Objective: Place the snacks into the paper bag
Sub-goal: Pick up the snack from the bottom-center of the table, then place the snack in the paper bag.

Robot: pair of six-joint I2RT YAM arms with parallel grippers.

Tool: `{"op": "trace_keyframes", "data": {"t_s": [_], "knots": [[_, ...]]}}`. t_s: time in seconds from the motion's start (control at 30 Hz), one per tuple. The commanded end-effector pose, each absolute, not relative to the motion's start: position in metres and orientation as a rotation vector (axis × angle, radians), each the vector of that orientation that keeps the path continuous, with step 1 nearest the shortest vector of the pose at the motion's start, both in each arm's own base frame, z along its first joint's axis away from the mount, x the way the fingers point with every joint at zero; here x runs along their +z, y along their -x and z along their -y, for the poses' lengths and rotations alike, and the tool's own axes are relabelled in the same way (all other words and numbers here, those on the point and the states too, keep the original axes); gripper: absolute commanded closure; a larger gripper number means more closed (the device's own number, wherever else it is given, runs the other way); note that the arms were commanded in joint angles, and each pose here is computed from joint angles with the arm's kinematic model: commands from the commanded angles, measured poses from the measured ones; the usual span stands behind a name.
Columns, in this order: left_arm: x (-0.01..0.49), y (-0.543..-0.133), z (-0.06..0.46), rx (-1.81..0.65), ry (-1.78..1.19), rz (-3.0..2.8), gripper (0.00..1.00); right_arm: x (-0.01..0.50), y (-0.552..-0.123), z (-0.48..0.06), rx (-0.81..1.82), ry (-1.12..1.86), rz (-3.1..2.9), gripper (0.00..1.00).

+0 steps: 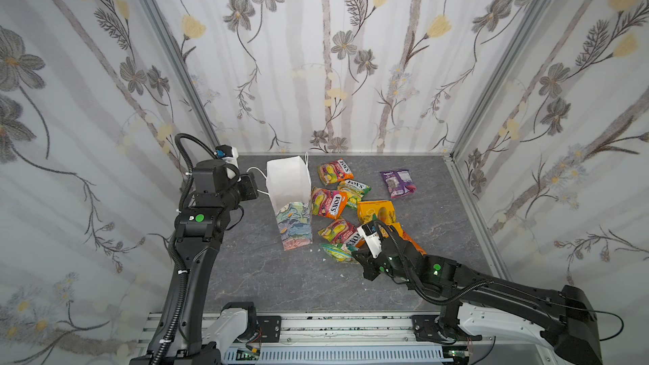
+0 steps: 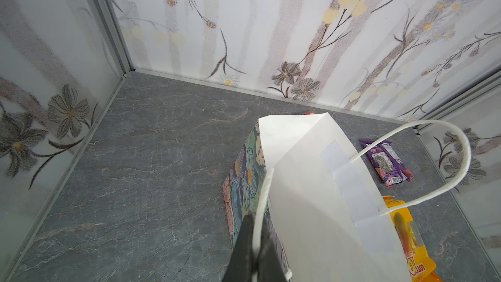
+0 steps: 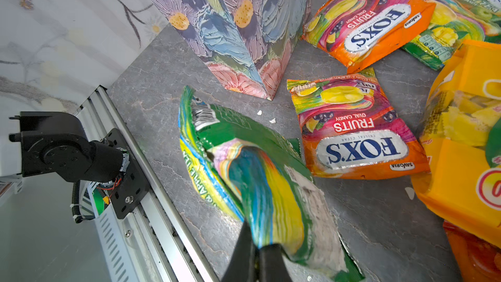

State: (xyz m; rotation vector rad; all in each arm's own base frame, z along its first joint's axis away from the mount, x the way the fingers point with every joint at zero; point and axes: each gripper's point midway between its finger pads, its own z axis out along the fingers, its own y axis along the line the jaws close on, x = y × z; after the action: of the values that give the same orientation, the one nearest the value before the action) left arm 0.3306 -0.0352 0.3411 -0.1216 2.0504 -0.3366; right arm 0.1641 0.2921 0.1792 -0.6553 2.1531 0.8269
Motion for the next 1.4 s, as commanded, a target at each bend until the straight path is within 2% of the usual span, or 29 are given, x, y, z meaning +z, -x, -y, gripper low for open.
{"op": "trace_keyframes", "data": {"t_s": [0.0, 0.37, 0.4, 0.93, 1.2, 1.37], "knots": [[0.346, -0.332, 0.036, -0.335, 0.112, -2.029, 0.98, 0.209, -0.168, -0.305, 0.893, 0.68, -2.041, 1.0], [0.345, -0.331, 0.037, -0.343, 0.105, -2.03, 0.98, 0.227, -0.175, -0.315, 0.911, 0.724, -1.995, 1.0], [0.345, -0.331, 0.036, -0.342, 0.108, -2.027, 0.99, 0.244, -0.178, -0.318, 0.924, 0.716, -1.957, 1.0], [0.344, -0.331, 0.035, -0.33, 0.111, -2.03, 1.0, 0.343, -0.178, -0.354, 0.997, 0.872, -1.648, 1.0], [0.344, -0.331, 0.034, -0.326, 0.113, -2.03, 1.0, 0.375, -0.172, -0.37, 1.054, 0.929, -1.566, 1.0], [0.342, -0.331, 0.035, -0.328, 0.114, -2.037, 1.0, 0.401, -0.184, -0.379, 1.045, 0.881, -1.535, 1.0]]}}
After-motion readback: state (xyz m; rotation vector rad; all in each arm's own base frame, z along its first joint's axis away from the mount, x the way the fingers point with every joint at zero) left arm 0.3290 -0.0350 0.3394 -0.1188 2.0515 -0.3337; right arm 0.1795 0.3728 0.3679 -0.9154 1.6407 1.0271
